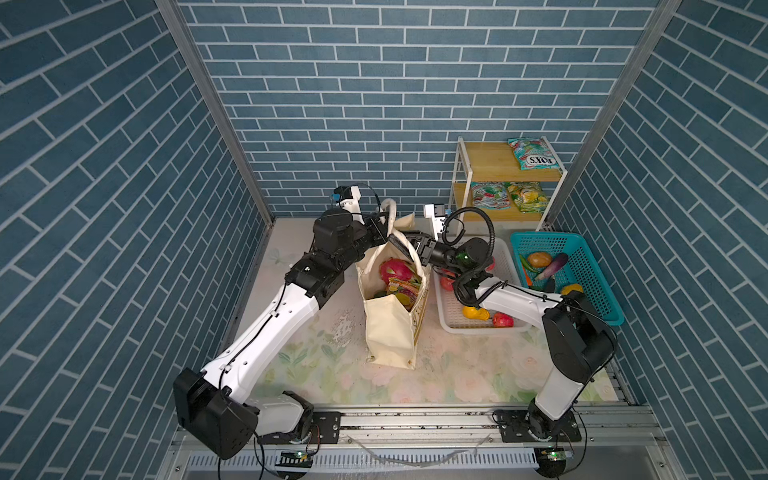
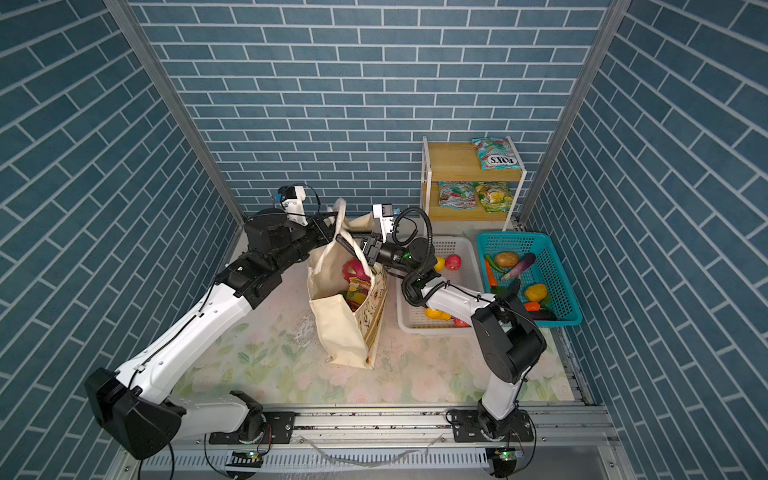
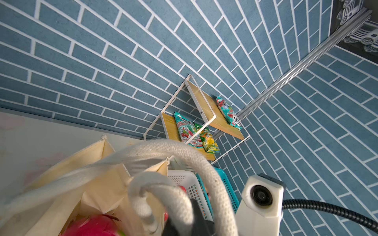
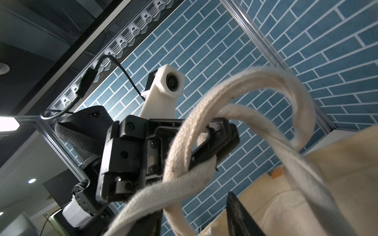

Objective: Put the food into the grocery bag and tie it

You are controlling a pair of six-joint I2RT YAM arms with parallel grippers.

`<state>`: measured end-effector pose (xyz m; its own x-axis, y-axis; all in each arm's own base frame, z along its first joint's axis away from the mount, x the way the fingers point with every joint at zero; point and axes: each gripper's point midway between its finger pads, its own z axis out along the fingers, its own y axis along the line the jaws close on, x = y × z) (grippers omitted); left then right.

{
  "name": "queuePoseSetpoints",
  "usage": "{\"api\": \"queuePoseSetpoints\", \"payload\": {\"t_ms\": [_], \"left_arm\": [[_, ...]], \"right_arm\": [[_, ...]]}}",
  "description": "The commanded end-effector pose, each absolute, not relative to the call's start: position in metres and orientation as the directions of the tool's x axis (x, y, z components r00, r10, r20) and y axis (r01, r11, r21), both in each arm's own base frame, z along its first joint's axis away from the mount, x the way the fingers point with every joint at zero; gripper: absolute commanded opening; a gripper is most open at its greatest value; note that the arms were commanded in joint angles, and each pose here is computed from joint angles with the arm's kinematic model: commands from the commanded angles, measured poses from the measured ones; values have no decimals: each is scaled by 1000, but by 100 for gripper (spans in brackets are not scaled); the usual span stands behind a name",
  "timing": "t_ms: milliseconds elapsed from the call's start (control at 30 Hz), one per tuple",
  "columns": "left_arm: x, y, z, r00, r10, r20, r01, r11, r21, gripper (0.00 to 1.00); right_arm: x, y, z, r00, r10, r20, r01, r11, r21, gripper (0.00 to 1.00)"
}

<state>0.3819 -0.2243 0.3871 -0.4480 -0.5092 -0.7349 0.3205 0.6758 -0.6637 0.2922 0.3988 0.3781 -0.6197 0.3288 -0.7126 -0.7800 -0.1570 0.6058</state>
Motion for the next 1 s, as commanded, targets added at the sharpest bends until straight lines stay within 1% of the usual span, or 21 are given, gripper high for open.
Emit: {"api": "queuePoseSetpoints", "payload": {"t_ms": [0,200,300,400,467,533,600,733,967], "left_arm": [[399,-208,308,-527,-450,-721,142,790,-597,0],[400,-210,299,-539,-452,-710,138,785,-604,0],[400,-211,297,-544,-452,-707,138,782,-607,0],[400,-212,297,-545,-449,-708,143,782,-606,0],[399,-212,299,-544,-446,-711,148,783,-605,0],[399,-211,303,-536,-447,-716,152,784,-602,0],[399,-211,310,-524,-446,-725,164,783,-600,0],[400,-211,331,-499,-441,-745,197,780,-594,0],[400,-212,366,-465,-445,-766,252,763,-596,0]], "right_arm": [[241,387,441,-462,416,-783,-884,-288,368,43],[243,391,444,-468,416,-780,-881,-288,375,38],[243,393,443,-473,410,-780,-879,-289,380,31],[246,396,439,-485,391,-782,-872,-281,401,21],[248,397,435,-489,381,-785,-870,-273,410,13],[248,399,431,-489,369,-790,-871,-260,417,8],[250,401,423,-493,347,-798,-869,-237,435,5],[252,404,405,-488,292,-822,-873,-173,457,1],[254,404,369,-455,145,-879,-889,-13,458,0]]}}
